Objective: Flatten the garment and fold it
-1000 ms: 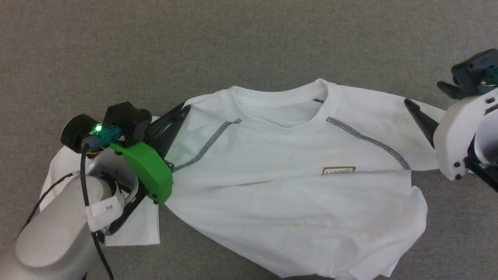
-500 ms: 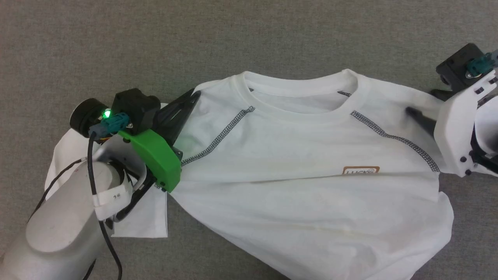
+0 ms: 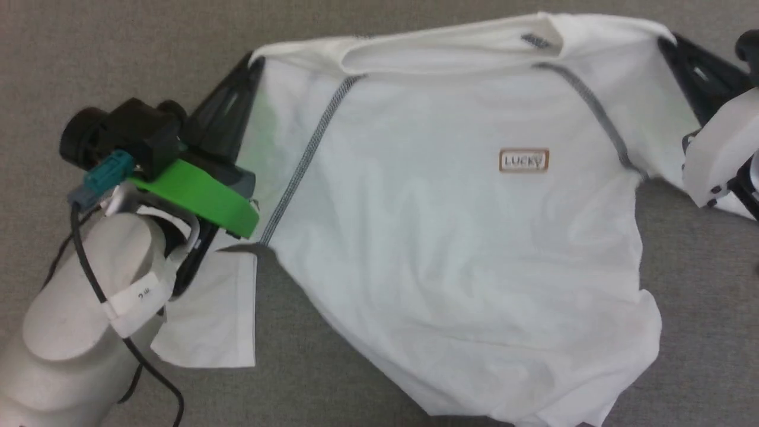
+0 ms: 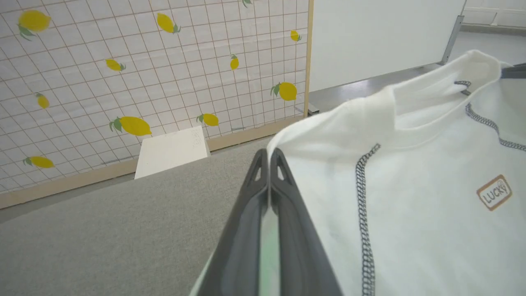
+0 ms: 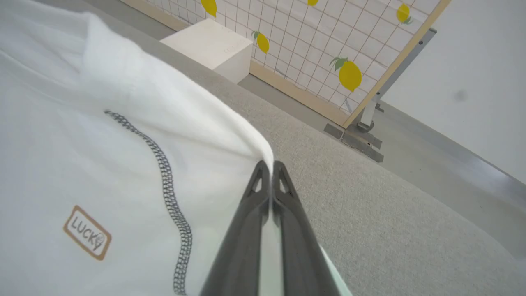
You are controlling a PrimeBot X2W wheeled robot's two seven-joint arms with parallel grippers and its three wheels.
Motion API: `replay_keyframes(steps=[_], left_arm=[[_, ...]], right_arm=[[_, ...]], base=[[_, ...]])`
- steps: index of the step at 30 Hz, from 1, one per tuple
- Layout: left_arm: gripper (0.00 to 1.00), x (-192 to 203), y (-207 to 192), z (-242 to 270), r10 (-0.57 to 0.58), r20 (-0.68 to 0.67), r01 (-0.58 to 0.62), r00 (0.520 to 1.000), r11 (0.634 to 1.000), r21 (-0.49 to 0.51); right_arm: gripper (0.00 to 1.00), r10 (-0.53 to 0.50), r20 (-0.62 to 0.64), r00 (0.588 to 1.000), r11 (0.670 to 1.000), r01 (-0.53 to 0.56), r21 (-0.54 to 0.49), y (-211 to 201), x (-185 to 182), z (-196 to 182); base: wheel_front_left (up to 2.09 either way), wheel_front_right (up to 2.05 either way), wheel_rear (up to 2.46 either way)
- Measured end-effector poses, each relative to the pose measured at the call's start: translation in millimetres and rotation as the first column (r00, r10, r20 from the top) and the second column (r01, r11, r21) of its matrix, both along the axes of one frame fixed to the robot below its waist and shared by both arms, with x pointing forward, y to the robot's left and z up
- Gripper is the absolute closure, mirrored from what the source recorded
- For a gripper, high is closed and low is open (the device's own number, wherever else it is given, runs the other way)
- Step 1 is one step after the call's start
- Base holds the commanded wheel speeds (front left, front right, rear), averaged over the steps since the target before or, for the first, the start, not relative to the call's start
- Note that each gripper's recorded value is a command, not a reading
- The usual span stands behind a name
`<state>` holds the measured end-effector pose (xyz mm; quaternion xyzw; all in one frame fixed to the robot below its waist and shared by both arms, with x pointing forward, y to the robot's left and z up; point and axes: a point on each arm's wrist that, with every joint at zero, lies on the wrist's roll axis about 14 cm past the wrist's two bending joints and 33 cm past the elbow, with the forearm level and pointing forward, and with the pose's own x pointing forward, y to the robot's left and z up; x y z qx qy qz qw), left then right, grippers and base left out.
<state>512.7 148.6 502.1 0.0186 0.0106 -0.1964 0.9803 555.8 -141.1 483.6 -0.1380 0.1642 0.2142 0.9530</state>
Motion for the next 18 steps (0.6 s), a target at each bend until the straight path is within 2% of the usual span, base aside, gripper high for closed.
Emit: replay_keyframes(steps=[4,8,14,18], left_arm=[[1.0,4.6,-1.9,48.0,0.007,0.128,-0.008,0.992,1.0,0.005],[1.0,5.1,-5.2,102.3,-0.002,0.248,-0.009,0.969,0.999,0.043],[1.0,-2.2,-8.1,196.6,-0.008,0.416,-0.032,0.909,0.996,0.088],[1.0,-15.3,-11.5,245.6,-0.014,0.495,-0.049,0.869,0.992,0.113]], right_arm=[[1.0,-0.04,0.17,0.985,0.999,0.034,0.036,-7.7,2.4,51.9],[1.0,-0.072,0.34,0.938,0.997,0.056,0.058,-14.0,-0.8,116.3],[1.0,-0.085,0.558,0.825,0.996,0.049,0.079,-12.4,-20.4,219.2],[1.0,-0.081,0.654,0.752,0.996,0.037,0.081,-8.8,-40.4,273.4]], base=[[0.0,0.0,0.0],[0.0,0.0,0.0],[0.0,0.0,0.0],[0.0,0.0,0.0]])
